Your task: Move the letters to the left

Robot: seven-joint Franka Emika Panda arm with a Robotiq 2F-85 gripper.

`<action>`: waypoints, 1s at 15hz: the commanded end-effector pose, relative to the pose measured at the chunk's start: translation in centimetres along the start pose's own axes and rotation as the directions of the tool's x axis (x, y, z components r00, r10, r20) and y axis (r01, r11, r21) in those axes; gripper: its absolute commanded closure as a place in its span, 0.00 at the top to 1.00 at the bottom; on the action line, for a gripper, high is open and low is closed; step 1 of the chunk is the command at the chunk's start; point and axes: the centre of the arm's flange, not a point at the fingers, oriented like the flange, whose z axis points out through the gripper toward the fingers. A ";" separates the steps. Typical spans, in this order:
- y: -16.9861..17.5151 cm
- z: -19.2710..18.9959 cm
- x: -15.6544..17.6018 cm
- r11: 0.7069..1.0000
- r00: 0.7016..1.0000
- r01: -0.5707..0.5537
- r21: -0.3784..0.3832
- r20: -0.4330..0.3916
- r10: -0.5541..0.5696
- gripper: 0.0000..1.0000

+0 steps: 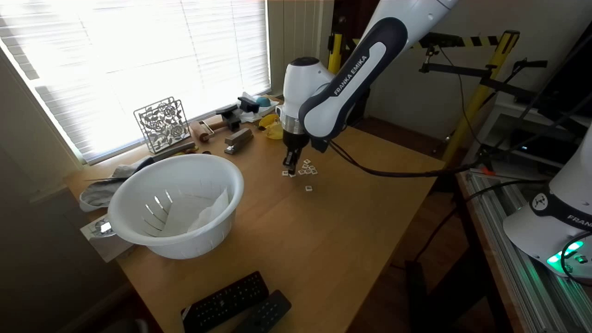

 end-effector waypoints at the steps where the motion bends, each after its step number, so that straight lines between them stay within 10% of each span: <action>1: -0.9 1.4 -2.4 0.999 0.996 -0.049 0.023 0.073 0.047 0.00; 15: -0.8 1.4 -5.7 0.972 0.969 -0.219 0.081 0.138 0.206 0.00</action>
